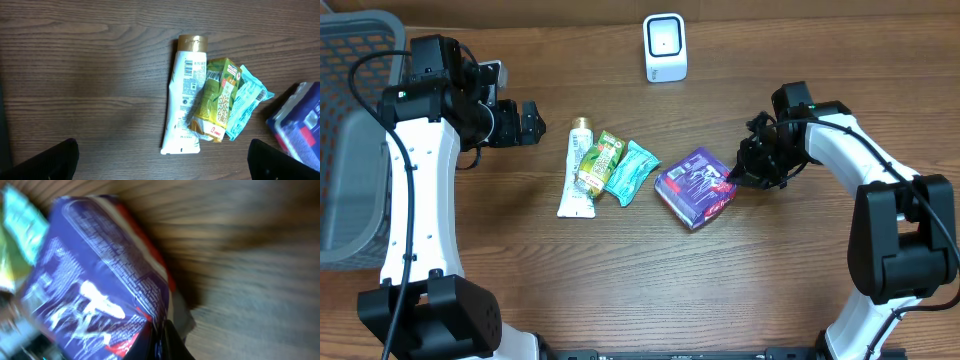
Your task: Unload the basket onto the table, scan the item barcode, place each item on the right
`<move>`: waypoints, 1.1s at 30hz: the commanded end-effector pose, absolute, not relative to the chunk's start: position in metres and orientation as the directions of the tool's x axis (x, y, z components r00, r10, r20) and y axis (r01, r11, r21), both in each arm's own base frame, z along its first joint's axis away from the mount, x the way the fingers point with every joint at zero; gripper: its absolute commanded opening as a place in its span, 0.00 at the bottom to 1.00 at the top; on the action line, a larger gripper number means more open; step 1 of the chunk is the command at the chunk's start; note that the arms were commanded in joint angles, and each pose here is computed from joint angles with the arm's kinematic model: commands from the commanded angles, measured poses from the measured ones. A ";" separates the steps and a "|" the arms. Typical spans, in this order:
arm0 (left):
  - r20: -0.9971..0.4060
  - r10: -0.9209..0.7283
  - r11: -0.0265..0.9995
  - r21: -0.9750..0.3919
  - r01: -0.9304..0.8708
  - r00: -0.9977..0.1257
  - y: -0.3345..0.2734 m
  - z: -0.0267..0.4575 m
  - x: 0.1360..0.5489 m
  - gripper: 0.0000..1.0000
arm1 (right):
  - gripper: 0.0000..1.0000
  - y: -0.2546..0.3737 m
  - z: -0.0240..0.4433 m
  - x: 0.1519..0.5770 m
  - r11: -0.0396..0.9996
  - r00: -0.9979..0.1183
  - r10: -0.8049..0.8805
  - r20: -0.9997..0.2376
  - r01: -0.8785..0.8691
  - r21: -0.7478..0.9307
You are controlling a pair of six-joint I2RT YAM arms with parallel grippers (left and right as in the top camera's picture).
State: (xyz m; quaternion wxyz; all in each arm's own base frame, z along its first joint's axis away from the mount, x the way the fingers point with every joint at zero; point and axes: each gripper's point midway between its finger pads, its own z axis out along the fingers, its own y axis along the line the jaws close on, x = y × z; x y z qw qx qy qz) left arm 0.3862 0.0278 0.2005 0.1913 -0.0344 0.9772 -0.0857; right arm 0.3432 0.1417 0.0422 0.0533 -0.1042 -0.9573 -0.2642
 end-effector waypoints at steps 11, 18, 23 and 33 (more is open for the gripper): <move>-0.397 -0.112 0.981 -0.189 -0.038 -0.911 0.027 0.212 0.384 1.00 | 1.00 0.145 0.071 0.307 0.862 -0.972 0.084 0.220 0.182 0.474; -0.397 -0.112 0.981 -0.189 -0.038 -0.911 0.027 0.212 0.384 1.00 | 1.00 0.147 0.071 0.345 0.849 -0.997 -0.063 -0.036 -0.072 0.524; -0.397 -0.112 0.981 -0.189 -0.038 -0.911 0.027 0.212 0.384 0.99 | 0.98 0.158 0.064 0.364 0.832 -0.982 -0.123 -0.141 -0.180 0.525; -0.397 -0.112 0.981 -0.189 -0.038 -0.911 0.027 0.212 0.384 1.00 | 0.75 0.181 0.036 0.340 0.722 -0.970 -0.238 -0.056 -0.215 0.657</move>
